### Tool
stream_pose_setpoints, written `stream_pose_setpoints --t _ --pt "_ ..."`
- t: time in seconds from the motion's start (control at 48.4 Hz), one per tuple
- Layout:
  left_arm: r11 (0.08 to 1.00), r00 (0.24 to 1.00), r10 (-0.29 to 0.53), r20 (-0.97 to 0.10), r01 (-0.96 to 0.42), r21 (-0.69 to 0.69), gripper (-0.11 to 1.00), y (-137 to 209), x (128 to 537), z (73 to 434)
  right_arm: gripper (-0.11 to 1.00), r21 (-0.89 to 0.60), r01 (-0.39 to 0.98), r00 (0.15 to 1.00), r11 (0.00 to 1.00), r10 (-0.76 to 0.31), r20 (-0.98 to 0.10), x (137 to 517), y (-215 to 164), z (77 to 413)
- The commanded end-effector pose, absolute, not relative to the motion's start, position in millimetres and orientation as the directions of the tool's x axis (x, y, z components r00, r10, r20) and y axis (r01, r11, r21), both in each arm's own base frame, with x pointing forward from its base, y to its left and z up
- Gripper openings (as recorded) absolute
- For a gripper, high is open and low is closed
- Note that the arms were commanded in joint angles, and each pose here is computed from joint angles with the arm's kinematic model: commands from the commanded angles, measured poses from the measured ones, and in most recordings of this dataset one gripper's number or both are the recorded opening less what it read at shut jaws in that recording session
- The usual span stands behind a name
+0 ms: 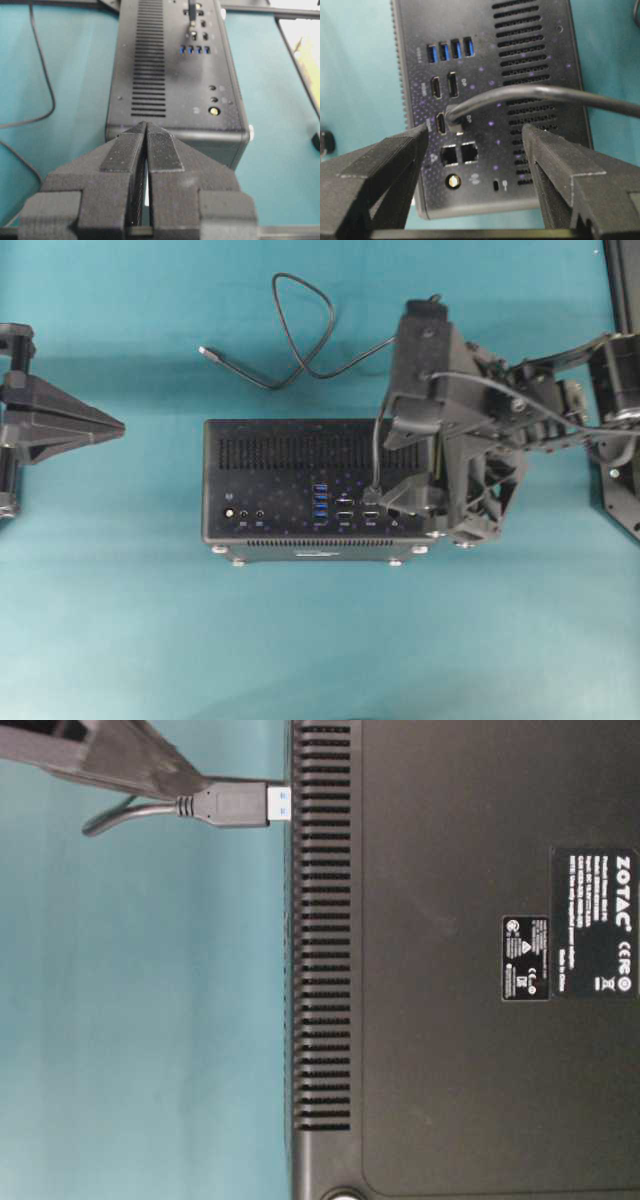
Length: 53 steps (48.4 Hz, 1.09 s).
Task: Insert the USB into the PC box with both arms.
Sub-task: 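Lower the right gripper and close it on the black cable plug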
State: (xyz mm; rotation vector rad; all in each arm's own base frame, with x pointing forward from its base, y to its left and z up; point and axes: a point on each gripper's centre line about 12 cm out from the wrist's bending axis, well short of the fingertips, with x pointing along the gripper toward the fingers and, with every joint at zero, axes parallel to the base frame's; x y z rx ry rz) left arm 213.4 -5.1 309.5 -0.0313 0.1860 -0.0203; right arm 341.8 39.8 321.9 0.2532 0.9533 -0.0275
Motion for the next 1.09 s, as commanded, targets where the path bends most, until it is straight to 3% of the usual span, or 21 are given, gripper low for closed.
stream_pose_setpoints --t 0.0,1.074 --pt "0.999 0.985 -0.026 -0.172 0.021 -0.032 0.00 -5.8 214.2 313.5 0.80 0.215 0.130 0.610 0.968 0.093 -0.787 344.8 42.1 332.3" --pt "0.999 0.983 -0.026 -0.182 0.019 -0.041 0.00 -5.8 213.8 309.7 0.67 0.220 0.122 0.619 0.968 0.100 -0.779 352.8 44.1 331.5"
